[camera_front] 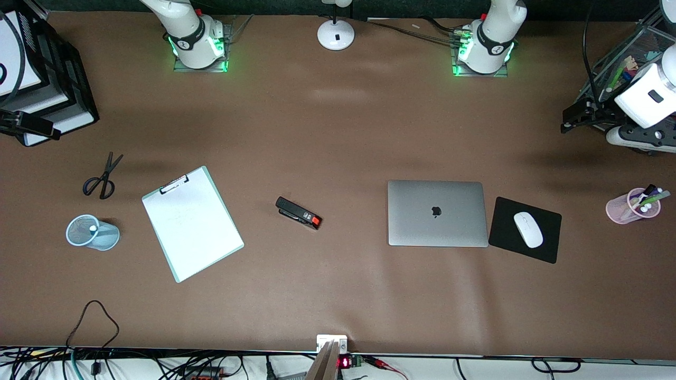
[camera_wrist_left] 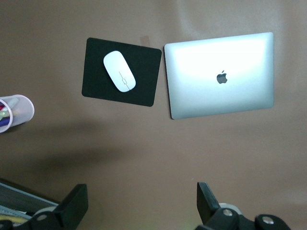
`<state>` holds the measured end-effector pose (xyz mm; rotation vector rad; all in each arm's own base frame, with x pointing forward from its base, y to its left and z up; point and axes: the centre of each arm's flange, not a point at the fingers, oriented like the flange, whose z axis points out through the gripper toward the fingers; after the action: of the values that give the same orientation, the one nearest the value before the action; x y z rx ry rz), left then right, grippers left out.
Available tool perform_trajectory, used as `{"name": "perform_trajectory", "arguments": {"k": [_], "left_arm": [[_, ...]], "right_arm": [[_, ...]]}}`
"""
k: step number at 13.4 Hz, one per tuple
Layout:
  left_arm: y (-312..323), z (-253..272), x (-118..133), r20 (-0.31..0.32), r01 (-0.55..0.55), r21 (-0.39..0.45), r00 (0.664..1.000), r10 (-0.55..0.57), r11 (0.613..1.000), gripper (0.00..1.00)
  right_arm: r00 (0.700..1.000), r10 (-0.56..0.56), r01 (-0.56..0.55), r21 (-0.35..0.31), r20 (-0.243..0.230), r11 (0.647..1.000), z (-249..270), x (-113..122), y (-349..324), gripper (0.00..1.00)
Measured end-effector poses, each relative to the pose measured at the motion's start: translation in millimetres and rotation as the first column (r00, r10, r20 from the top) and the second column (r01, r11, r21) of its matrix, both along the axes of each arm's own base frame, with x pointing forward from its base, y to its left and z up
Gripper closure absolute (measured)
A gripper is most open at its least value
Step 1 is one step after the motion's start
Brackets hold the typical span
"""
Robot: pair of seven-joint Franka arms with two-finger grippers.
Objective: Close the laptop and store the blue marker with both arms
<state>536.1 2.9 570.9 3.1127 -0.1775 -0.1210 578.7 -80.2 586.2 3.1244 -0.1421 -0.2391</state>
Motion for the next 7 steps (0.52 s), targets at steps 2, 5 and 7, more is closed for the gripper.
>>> {"name": "perform_trajectory", "arguments": {"k": [2, 5, 7], "left_arm": [[0, 3, 1, 0.007, 0.0, 0.0, 1.0, 0.0, 1.0, 0.0], [0, 6, 2, 0.012, 0.0, 0.0, 1.0, 0.0, 1.0, 0.0], [-2, 8, 2, 0.017, 0.004, 0.0, 1.0, -0.004, 1.0, 0.0]], "right_arm": [[1.0, 0.002, -0.002, -0.001, 0.009, 1.0, 2, 0, 7, 0.0], [0.999, 0.005, -0.005, 0.0, 0.051, 1.0, 4, -9, 9, 0.0], [0.998, 0.007, -0.007, 0.003, 0.069, 1.0, 9, -22, 10, 0.0]]}}
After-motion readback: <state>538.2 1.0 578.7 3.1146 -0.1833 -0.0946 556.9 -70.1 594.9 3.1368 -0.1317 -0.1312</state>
